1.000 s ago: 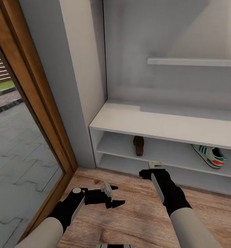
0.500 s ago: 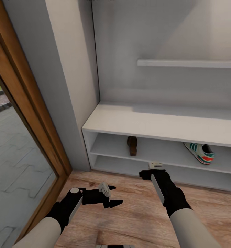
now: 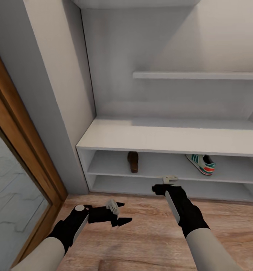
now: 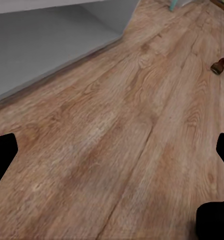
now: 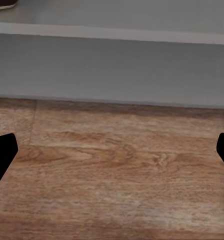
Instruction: Pick up the two gym shoes and the two sandals from the corridor floor and place them onto the hallstand (shoe rack) in the corridor, making sure they are on the rack and not on the floor. Arrange them so the two gym shoes are next to each other and the two sandals are next to each other.
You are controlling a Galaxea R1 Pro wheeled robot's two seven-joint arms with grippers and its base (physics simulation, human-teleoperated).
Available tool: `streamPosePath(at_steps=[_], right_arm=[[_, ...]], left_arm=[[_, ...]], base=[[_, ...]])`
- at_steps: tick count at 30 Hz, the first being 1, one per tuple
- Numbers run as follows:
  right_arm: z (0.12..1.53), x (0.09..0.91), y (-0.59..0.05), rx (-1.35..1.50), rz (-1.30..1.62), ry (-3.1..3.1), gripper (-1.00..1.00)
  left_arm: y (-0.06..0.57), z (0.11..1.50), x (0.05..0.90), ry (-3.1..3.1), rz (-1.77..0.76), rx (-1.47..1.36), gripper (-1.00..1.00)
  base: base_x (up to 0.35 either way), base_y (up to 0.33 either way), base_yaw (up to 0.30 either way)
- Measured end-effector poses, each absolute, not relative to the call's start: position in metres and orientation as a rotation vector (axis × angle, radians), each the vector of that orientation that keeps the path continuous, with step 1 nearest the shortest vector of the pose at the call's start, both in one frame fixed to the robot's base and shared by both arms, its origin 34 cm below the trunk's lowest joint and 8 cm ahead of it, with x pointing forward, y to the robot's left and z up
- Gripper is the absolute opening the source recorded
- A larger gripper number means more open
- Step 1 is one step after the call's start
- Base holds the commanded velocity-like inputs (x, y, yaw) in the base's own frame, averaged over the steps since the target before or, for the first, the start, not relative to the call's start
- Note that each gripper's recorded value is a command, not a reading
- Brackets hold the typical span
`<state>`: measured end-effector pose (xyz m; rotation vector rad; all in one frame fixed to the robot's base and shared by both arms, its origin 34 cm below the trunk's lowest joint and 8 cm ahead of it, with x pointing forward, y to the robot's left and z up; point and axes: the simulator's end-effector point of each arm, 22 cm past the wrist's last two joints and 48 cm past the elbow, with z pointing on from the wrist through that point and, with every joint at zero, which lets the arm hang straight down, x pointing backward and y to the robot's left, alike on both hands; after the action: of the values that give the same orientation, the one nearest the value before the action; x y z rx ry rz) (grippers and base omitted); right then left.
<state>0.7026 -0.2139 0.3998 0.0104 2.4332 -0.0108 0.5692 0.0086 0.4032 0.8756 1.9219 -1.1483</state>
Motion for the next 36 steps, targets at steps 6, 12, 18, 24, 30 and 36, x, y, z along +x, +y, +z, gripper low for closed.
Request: streamPosePath(at_steps=[6,12,18,24,30,36], right_arm=[[0.42,0.706,-0.214,0.011,-0.01,2.397,1.0],[0.427,0.707,-0.213,0.01,-0.009,2.385,1.0],[0.437,0.708,-0.214,0.011,-0.008,2.37,1.0],[0.454,0.709,-0.213,0.013,-0.006,2.345,1.0],[0.444,0.697,-0.215,0.01,-0.015,2.386,1.0],[0.446,0.695,-0.215,0.011,-0.017,2.388,1.0]], left_arm=[[0.009,0.418,0.574,1.9,-1.119,0.885,1.0],[0.009,0.424,0.575,1.892,-1.111,0.888,1.0],[0.009,0.431,0.576,1.881,-1.101,0.893,1.0],[0.009,0.447,0.578,1.855,-1.081,0.906,1.0],[0.009,0.463,0.579,1.829,-1.061,0.918,1.0],[0.009,0.469,0.58,1.82,-1.055,0.922,1.0]], base=[[0.0,0.0,-0.223],[0.0,0.0,-0.223],[0.0,0.0,-0.224],[0.0,0.0,-0.224],[0.0,0.0,-0.225],[0.0,0.0,-0.225]])
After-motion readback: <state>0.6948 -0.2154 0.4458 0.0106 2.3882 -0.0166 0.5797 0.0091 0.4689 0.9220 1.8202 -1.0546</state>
